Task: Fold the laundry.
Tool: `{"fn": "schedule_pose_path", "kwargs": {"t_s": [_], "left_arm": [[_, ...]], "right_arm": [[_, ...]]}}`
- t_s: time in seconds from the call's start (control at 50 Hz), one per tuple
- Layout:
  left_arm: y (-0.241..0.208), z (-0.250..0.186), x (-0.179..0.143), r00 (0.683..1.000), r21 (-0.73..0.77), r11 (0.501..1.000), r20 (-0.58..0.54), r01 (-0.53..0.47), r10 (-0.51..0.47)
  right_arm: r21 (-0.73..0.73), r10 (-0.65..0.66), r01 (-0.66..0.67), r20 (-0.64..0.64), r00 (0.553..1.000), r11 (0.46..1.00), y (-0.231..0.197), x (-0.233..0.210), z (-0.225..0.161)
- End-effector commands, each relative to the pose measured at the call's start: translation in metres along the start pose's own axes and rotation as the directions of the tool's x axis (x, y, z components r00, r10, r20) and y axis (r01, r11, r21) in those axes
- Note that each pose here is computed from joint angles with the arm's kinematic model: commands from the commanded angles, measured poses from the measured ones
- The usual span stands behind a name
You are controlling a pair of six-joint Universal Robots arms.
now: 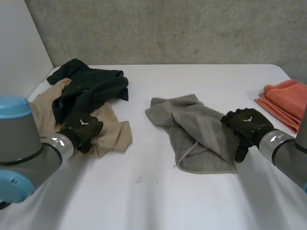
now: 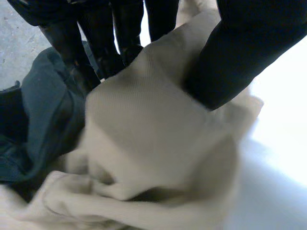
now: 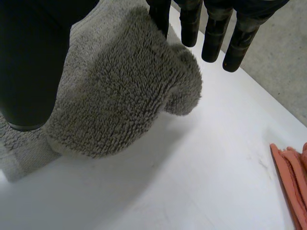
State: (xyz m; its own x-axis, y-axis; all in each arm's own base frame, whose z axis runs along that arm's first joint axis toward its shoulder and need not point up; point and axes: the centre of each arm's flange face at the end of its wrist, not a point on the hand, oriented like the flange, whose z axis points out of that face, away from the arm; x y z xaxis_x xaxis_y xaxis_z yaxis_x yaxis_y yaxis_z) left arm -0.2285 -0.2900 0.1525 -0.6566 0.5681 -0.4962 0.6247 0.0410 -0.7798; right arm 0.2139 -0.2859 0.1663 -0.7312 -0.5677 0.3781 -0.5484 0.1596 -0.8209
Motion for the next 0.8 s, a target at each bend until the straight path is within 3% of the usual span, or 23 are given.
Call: {"fn": "schedule_pose_path", "kwargs": {"t_s": [0.02, 0.08, 0.1, 0.14, 0.16, 0.22, 0.24, 0.3, 0.32, 0.4, 0.62, 0.64, 0.72, 0.8], "left_arm": [[-0.064, 0.029, -0.142, 0.855, 0.117, 0.991, 0.519, -0.072, 0.001], [-0.080, 0.013, -0.222, 0.658, 0.167, 0.981, 0.750, -0.098, -0.062], [-0.088, -0.002, -0.263, 0.518, 0.199, 0.972, 0.849, -0.123, -0.108], [-0.093, -0.012, -0.285, 0.426, 0.226, 0.963, 0.893, -0.148, -0.144], [-0.095, -0.014, -0.289, 0.406, 0.236, 0.959, 0.901, -0.159, -0.155], [-0.090, -0.003, -0.274, 0.462, 0.244, 0.955, 0.875, -0.169, -0.142], [-0.083, 0.007, -0.255, 0.531, 0.231, 0.959, 0.840, -0.166, -0.111], [-0.072, 0.020, -0.225, 0.630, 0.226, 0.961, 0.773, -0.160, -0.077], [-0.066, 0.024, -0.206, 0.680, 0.224, 0.963, 0.730, -0.149, -0.064], [-0.060, 0.025, -0.173, 0.749, 0.213, 0.969, 0.661, -0.128, -0.046], [-0.056, 0.014, -0.080, 0.894, 0.178, 0.983, 0.446, -0.052, -0.033], [-0.056, 0.011, -0.062, 0.920, 0.176, 0.984, 0.389, -0.023, -0.048], [-0.058, 0.001, -0.012, 0.973, 0.189, 0.980, 0.206, 0.065, -0.104], [-0.066, -0.007, 0.024, 0.983, 0.224, 0.963, 0.063, 0.153, -0.171]], "right_arm": [[0.004, -0.003, 0.003, -0.003, 1.000, 1.000, -0.001, 0.001, 0.000], [0.008, -0.006, 0.006, -0.004, 1.000, 1.000, -0.002, 0.001, 0.000], [0.008, -0.006, 0.006, -0.004, 1.000, 1.000, -0.003, 0.001, 0.000], [0.010, -0.006, 0.006, -0.005, 1.000, 1.000, -0.003, 0.001, -0.001], [0.013, -0.008, 0.008, -0.005, 1.000, 1.000, -0.004, 0.001, -0.002], [0.011, -0.007, 0.007, -0.003, 1.000, 1.000, -0.003, 0.000, -0.002], [0.008, -0.004, 0.004, -0.002, 1.000, 1.000, -0.002, 0.000, -0.002], [0.007, -0.003, 0.003, 0.002, 1.000, 1.000, -0.002, 0.000, -0.002], [0.009, -0.002, 0.002, 0.010, 1.000, 1.000, -0.001, -0.001, -0.002], [0.011, -0.001, 0.001, 0.028, 1.000, 1.000, 0.000, -0.004, -0.003], [0.014, 0.003, -0.003, 0.039, 0.999, 1.000, 0.000, -0.006, -0.004], [0.013, 0.003, -0.004, 0.040, 0.999, 1.000, 0.000, -0.006, -0.004], [0.012, 0.003, -0.003, 0.038, 0.999, 1.000, -0.002, -0.006, -0.006], [0.016, 0.004, -0.004, 0.031, 1.000, 1.000, -0.003, -0.004, -0.008]]}}
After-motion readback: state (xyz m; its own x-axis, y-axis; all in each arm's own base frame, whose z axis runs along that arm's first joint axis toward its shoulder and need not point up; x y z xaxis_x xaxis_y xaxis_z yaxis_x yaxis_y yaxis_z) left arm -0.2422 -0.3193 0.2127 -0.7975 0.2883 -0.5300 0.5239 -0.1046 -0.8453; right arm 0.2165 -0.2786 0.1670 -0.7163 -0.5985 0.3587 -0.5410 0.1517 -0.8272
